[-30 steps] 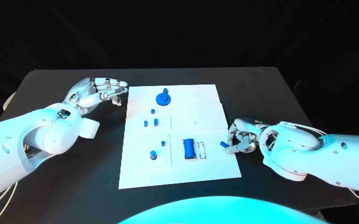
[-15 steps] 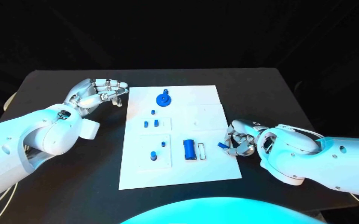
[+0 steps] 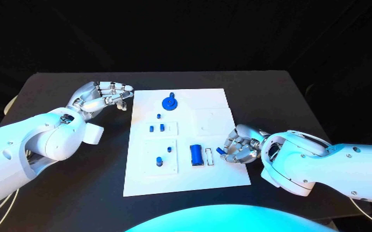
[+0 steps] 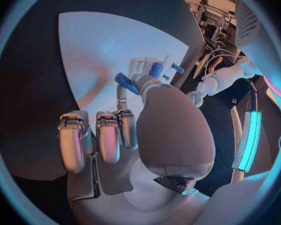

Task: Assemble the parts on the task board

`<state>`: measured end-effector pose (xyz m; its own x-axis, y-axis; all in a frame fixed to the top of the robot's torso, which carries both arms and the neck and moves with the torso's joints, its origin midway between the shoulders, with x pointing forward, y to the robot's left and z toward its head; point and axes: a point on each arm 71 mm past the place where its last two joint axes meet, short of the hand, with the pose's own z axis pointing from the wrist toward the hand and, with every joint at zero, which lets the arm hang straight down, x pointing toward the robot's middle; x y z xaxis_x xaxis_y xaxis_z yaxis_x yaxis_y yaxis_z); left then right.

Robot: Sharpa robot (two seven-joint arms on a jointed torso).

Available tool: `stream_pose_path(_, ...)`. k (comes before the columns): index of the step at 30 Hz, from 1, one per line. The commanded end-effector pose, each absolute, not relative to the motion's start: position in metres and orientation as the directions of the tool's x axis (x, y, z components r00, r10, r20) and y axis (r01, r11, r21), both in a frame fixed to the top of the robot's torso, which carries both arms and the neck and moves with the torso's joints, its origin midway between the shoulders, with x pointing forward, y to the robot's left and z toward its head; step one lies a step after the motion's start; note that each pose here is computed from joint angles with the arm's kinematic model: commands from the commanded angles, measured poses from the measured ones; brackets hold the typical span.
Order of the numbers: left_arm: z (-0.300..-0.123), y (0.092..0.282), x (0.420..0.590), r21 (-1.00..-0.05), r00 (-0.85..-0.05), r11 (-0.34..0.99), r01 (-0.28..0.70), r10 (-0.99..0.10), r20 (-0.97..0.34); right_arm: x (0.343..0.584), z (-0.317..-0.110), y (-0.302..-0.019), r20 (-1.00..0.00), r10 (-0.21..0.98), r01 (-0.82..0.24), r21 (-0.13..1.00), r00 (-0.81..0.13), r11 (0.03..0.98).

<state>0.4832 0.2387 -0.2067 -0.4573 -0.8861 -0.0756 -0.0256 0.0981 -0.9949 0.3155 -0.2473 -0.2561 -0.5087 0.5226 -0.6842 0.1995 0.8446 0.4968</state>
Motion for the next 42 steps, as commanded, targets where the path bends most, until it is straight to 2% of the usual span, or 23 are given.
stream_pose_path(1,-0.207,0.236,0.482,-0.996,-0.474,0.085,-0.027,-0.878,-0.062,0.313,-0.26,-0.244,-0.583,0.629,0.313,0.555,-0.514,0.771)
stream_pose_path(13,-0.207,0.236,0.482,-0.996,-0.476,0.087,-0.027,-0.877,-0.063,0.319,-0.271,-0.232,-0.555,0.622,0.319,0.549,-0.553,0.773)
stream_pose_path(24,-0.207,0.236,0.481,-0.996,-0.481,0.087,-0.03,-0.875,-0.062,0.323,-0.275,-0.223,-0.568,0.606,0.296,0.546,-0.557,0.784)
stream_pose_path(42,-0.207,0.235,0.481,-0.995,-0.49,0.087,-0.038,-0.87,-0.058,0.325,-0.28,-0.222,-0.574,0.574,0.286,0.516,-0.583,0.807)
